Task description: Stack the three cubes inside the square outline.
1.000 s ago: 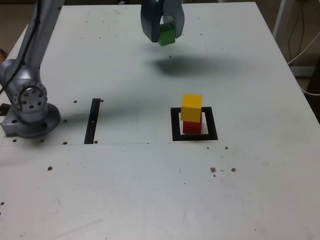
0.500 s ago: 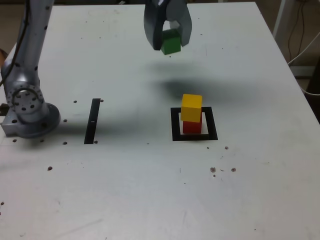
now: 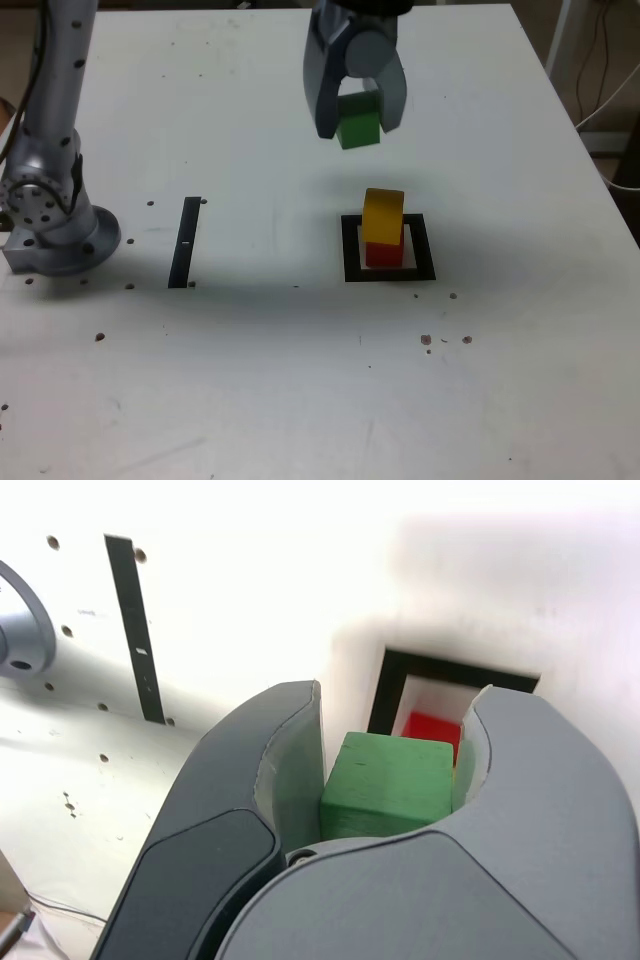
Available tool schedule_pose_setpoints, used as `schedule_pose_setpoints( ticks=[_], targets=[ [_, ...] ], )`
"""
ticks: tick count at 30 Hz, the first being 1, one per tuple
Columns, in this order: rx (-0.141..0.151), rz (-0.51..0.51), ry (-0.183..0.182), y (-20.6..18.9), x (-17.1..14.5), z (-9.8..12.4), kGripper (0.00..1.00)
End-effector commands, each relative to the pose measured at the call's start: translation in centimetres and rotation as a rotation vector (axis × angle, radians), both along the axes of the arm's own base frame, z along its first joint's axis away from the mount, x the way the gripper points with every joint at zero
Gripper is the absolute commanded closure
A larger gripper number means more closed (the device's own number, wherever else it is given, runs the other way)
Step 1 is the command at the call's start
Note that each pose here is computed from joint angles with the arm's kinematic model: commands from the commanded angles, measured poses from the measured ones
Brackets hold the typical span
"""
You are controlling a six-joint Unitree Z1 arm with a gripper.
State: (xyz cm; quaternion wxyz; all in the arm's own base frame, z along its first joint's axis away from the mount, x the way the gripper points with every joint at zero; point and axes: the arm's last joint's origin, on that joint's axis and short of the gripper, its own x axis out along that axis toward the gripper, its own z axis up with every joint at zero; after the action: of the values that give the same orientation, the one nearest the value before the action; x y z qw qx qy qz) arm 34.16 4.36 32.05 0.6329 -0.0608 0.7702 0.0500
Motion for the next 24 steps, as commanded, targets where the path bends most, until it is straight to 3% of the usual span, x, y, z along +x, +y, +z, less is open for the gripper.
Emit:
schedule_pose_setpoints(
  ticks=[1, 12, 24],
  targets=[
    [0.002, -0.013, -0.008, -0.8, 0.2, 0.2, 0.71],
    [0.012, -0.098, -0.013, -4.5, 1.6, -0.2, 0.71],
    [0.050, -0.193, 0.011, -5.8, 2.1, -1.1, 0.71]
  ],
)
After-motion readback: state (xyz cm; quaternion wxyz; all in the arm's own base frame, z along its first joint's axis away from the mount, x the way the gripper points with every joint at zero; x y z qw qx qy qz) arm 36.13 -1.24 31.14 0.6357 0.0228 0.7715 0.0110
